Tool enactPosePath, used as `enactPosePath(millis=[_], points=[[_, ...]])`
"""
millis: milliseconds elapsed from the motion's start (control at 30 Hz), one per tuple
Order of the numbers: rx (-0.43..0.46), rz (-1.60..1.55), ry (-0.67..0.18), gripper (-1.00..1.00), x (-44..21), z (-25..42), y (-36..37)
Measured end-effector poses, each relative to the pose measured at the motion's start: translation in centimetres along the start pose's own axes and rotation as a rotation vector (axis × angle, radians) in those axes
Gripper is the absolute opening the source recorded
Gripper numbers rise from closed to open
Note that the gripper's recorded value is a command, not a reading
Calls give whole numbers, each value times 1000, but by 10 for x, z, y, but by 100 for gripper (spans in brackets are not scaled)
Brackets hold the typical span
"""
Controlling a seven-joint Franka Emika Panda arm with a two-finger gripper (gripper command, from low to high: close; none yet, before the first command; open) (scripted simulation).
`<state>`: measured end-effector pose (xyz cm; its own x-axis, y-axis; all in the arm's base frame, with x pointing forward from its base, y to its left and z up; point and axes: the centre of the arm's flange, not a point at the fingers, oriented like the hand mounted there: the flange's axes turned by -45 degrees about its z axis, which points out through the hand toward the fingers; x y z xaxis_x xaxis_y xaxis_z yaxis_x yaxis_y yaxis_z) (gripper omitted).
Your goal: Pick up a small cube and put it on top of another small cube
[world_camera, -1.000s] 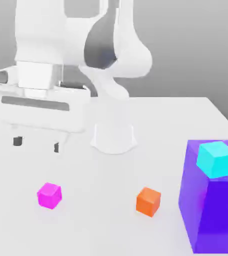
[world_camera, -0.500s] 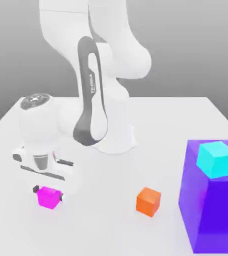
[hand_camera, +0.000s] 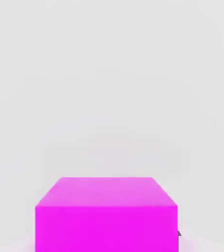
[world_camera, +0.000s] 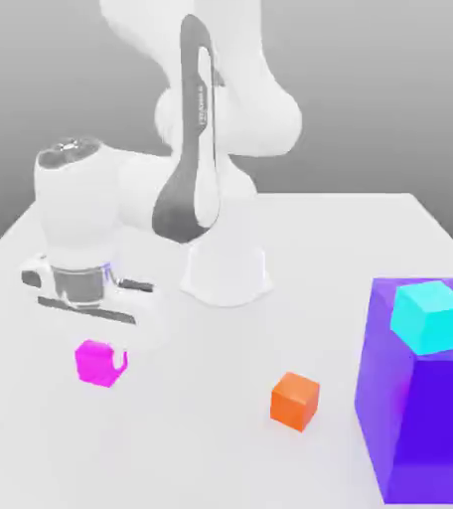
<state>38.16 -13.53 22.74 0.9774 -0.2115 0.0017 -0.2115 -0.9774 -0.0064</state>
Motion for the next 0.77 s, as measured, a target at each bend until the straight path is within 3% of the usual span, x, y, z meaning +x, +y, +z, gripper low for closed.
enactPosePath(millis=[267, 500, 633, 667, 767], points=[[9, -351, -2, -100, 52, -104, -174], [3, -638, -5, -100, 11, -214, -327], [0, -683, -6, -100, -2, -180, -349], [0, -685, -6, 100, -3, -171, -349], [0, -685, -6, 100, -3, -171, -349]])
